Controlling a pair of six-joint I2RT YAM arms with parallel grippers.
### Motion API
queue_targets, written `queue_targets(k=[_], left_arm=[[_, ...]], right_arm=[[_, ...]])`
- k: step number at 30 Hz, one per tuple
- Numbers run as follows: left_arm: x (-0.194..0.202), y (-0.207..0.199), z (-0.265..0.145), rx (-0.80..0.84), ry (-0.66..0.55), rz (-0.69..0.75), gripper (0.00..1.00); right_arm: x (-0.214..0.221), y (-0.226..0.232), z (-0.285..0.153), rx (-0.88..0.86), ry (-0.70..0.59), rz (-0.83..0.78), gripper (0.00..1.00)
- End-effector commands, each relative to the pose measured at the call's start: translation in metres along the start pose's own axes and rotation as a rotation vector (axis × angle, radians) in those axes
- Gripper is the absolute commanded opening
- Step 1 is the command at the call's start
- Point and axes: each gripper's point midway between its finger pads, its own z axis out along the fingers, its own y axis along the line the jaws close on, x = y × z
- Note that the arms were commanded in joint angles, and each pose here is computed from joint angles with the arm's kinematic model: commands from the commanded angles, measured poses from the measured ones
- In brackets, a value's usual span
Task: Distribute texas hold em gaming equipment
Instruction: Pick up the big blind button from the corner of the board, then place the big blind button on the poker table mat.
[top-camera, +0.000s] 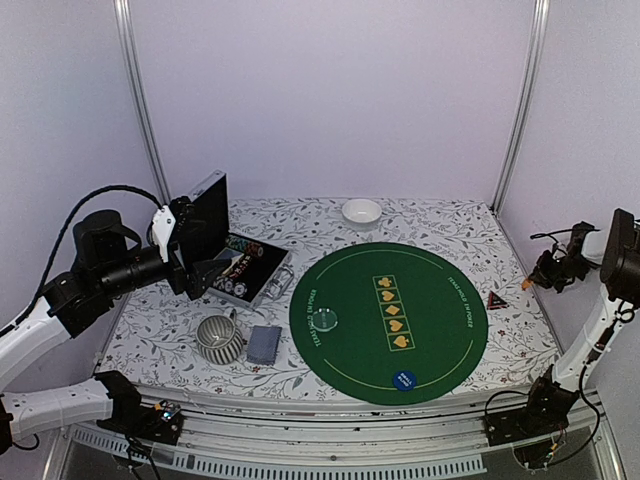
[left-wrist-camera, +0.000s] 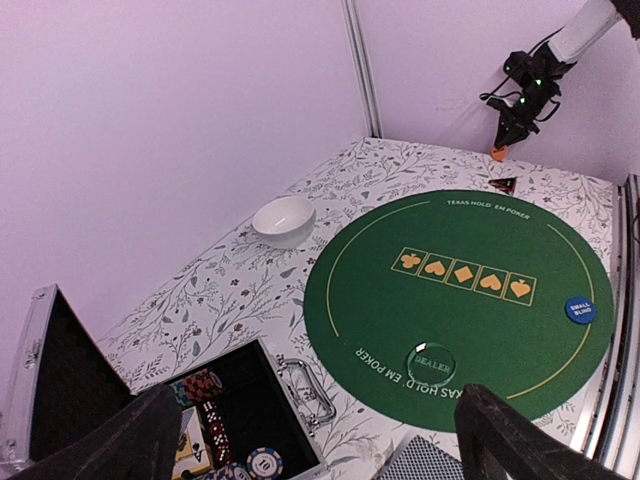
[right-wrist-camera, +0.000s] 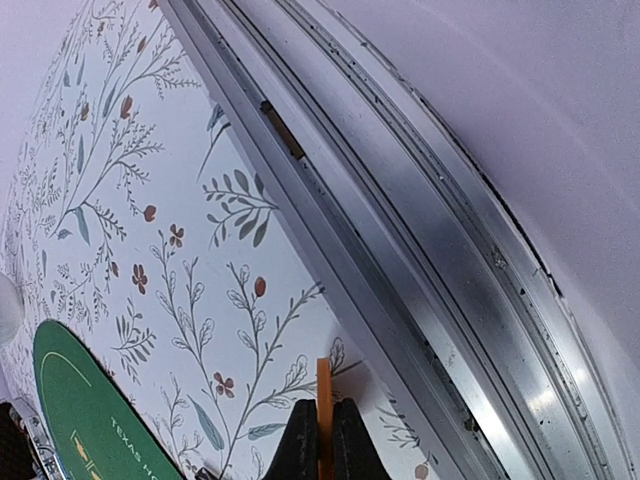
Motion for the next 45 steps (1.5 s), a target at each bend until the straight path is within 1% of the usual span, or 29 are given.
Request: queue_targets(k=[1,5,8,10,11,14,18,21,24,28,31,37,45], left_arm=[[-0.002,0.004,-0.002,-0.009,-0.013,0.012,0.98],[-0.002,0.004,-0.003,-0.012,-0.013,0.01,0.98],[-0.001,0.004,-0.002,-0.013,-0.011,0.008,0.98],[-0.001,0.004,-0.001,-0.011,-0.01,0.006,0.98],[-0.001,0.004,-0.001,-0.01,-0.009,0.005,0.98],[0.002,0.004,0.001,-0.008,-0.001,0.001,0.98],[0.004,0.003,0.006,0.003,0.008,-0.008,0.98],[0.003,0.002,0.011,0.023,0.017,-0.022,0.98],[0.003,0.001,0.016,0.038,0.034,-0.035,0.98],[-0.003,0.005,0.02,0.03,0.039,-0.047,0.98],[-0.007,0.009,0.022,0.013,0.038,-0.056,0.98],[-0.012,0.013,0.027,0.007,0.032,-0.056,0.98],[-0.003,0.014,0.028,-0.011,0.029,-0.037,0.98]], right_arm=[[-0.007,0.012,-0.021,0.045,0.003,-0.039,0.02],[-0.006,0.063,-0.036,0.047,-0.009,-0.17,0.03],[0.013,0.114,-0.04,-0.012,0.006,-0.288,0.03],[0.037,0.143,-0.036,-0.049,0.051,-0.368,0.02],[0.04,0.165,-0.04,-0.084,0.049,-0.413,0.02],[0.084,0.209,-0.035,-0.166,0.131,-0.527,0.03],[0.14,0.246,-0.036,-0.283,0.233,-0.617,0.03],[0.173,0.244,-0.034,-0.31,0.316,-0.61,0.03],[0.201,0.229,-0.027,-0.288,0.384,-0.597,0.03],[0.227,0.214,-0.022,-0.292,0.445,-0.569,0.03],[0.229,0.202,-0.019,-0.247,0.436,-0.569,0.03],[0.232,0.207,-0.011,-0.295,0.449,-0.588,0.03],[0.207,0.2,0.008,-0.279,0.424,-0.55,0.03]])
